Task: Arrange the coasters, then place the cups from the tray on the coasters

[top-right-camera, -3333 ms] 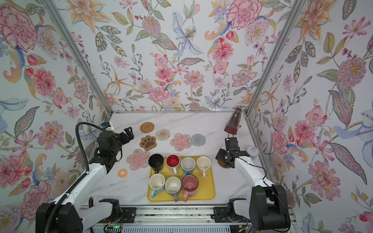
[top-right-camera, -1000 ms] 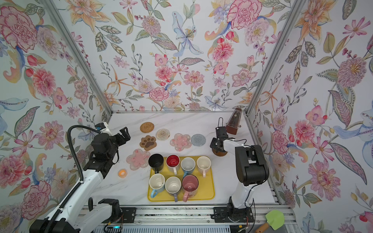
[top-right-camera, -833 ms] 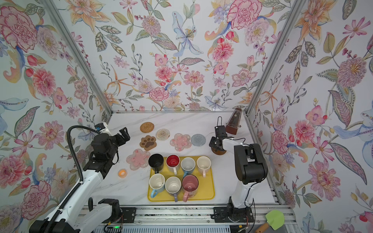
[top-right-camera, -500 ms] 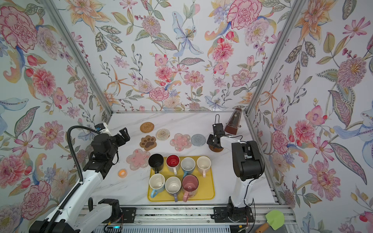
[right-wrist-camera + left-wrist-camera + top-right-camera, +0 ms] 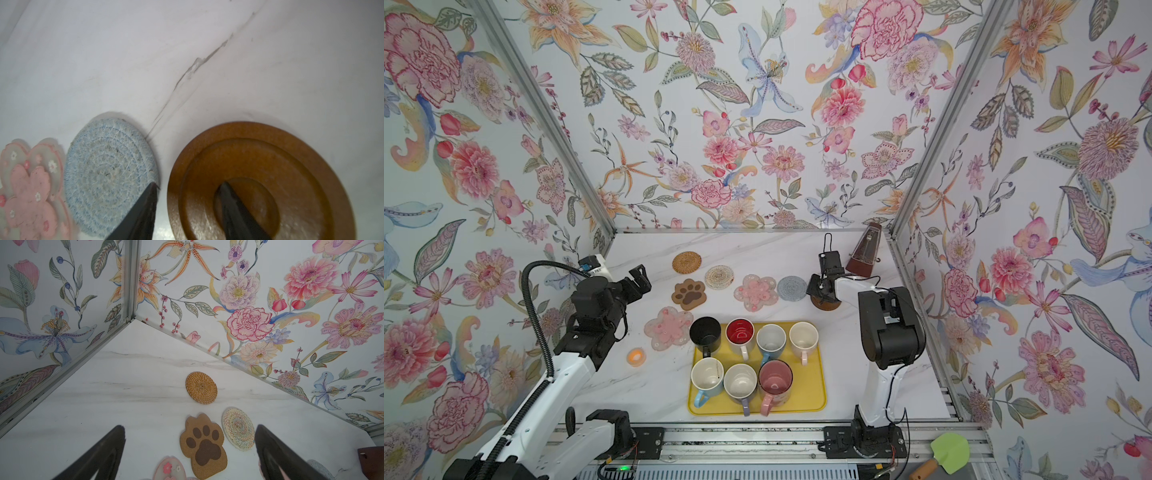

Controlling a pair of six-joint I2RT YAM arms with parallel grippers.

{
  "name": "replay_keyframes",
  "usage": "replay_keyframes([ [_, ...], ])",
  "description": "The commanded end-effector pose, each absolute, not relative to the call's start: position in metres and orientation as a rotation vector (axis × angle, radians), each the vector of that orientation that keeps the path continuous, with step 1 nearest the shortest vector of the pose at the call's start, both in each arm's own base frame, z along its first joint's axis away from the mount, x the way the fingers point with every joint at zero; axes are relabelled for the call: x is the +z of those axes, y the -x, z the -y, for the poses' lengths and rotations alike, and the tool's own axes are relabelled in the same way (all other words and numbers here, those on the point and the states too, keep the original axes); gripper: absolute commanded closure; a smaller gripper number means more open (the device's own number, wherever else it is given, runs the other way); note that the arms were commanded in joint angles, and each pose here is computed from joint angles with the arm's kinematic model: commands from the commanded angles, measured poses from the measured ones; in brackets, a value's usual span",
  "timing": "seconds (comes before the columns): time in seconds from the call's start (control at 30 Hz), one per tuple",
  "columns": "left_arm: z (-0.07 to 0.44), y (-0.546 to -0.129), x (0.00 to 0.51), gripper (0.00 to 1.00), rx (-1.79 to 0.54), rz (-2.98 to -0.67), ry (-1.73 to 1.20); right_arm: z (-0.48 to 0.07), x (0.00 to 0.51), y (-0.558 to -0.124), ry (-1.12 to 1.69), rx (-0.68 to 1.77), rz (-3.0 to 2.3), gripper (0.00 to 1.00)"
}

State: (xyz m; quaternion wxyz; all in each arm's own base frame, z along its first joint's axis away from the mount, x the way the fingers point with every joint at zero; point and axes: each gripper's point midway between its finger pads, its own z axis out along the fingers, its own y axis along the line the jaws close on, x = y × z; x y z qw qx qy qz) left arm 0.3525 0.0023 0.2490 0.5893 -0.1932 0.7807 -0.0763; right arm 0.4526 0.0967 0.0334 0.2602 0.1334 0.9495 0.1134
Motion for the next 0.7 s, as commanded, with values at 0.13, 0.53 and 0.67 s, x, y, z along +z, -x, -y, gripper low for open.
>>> replay_keyframes([
  [0.13, -0.002, -0.351, 0.233, 0.01, -0.149, -1.865, 0.437, -0.099, 0.061, -0.458, -0.332, 0.329, -2.542, 0.46],
  [0.53, 0.017, -0.367, 0.199, 0.04, -0.201, -2.007, 0.411, -0.082, 0.192, -0.444, -0.292, 0.389, -2.167, 0.19],
  [0.67, 0.024, -0.372, 0.186, 0.09, -0.171, -2.091, 0.386, -0.076, 0.203, -0.433, -0.289, 0.386, -2.096, 0.04],
])
